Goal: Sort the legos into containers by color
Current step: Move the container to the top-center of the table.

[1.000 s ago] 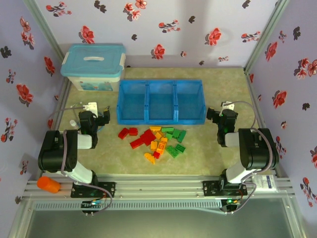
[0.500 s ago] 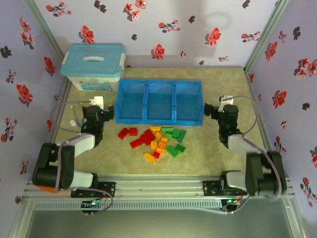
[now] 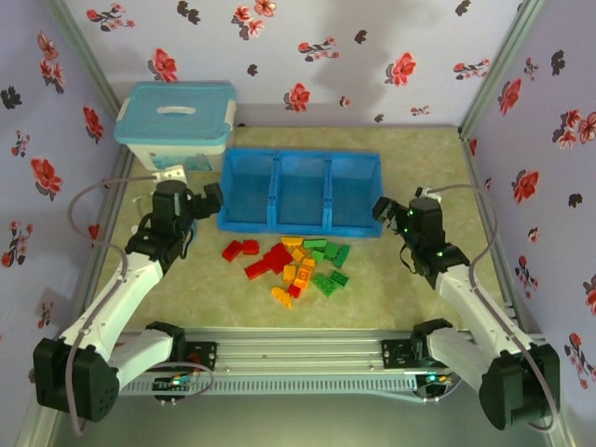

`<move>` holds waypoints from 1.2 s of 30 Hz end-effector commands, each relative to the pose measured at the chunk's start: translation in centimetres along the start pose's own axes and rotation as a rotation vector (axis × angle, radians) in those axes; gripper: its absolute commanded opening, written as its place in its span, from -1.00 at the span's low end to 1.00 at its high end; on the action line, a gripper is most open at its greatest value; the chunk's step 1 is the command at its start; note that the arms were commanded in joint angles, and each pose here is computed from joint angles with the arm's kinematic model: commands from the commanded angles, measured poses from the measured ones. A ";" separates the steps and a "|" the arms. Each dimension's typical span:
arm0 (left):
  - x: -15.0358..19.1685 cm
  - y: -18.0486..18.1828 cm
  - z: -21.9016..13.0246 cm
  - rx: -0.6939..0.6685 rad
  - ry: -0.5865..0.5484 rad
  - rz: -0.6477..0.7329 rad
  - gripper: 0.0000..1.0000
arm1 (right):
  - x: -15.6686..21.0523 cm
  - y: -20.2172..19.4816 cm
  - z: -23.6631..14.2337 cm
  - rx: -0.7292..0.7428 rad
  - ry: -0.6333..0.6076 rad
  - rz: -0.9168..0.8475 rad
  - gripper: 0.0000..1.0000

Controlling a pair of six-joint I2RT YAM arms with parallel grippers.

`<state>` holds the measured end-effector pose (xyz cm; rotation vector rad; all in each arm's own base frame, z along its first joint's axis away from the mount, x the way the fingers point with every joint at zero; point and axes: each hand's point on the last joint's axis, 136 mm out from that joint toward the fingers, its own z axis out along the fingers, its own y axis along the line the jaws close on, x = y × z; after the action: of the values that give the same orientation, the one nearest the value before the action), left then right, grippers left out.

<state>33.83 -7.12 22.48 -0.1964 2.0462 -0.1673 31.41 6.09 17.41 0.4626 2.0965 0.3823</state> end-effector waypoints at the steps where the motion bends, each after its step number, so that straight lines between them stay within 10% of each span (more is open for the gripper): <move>1: 2.8 -0.4 -2.2 0.016 0.112 -0.002 0.97 | 0.6 -0.9 -1.6 0.057 0.032 0.049 0.99; 6: 6.9 -1.3 -3.2 0.053 0.219 -0.013 0.95 | 4.1 -0.3 -1.8 0.085 0.146 -0.065 0.86; 12: 10.5 -1.8 -2.8 0.078 0.293 -0.028 0.85 | 7.8 0.0 -0.7 0.093 0.259 -0.128 0.04; 24: 11.1 -2.5 0.9 0.088 0.322 -0.040 0.43 | 6.4 -1.8 5.0 0.270 0.294 -0.142 -0.55; 36: 9.5 -2.1 5.2 0.061 0.348 -0.001 0.32 | 4.3 -2.5 8.7 0.285 0.305 -0.082 -0.62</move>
<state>32.43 -10.91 10.94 -0.1813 2.4235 -0.2647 34.54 5.96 7.92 0.5356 2.4940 0.0632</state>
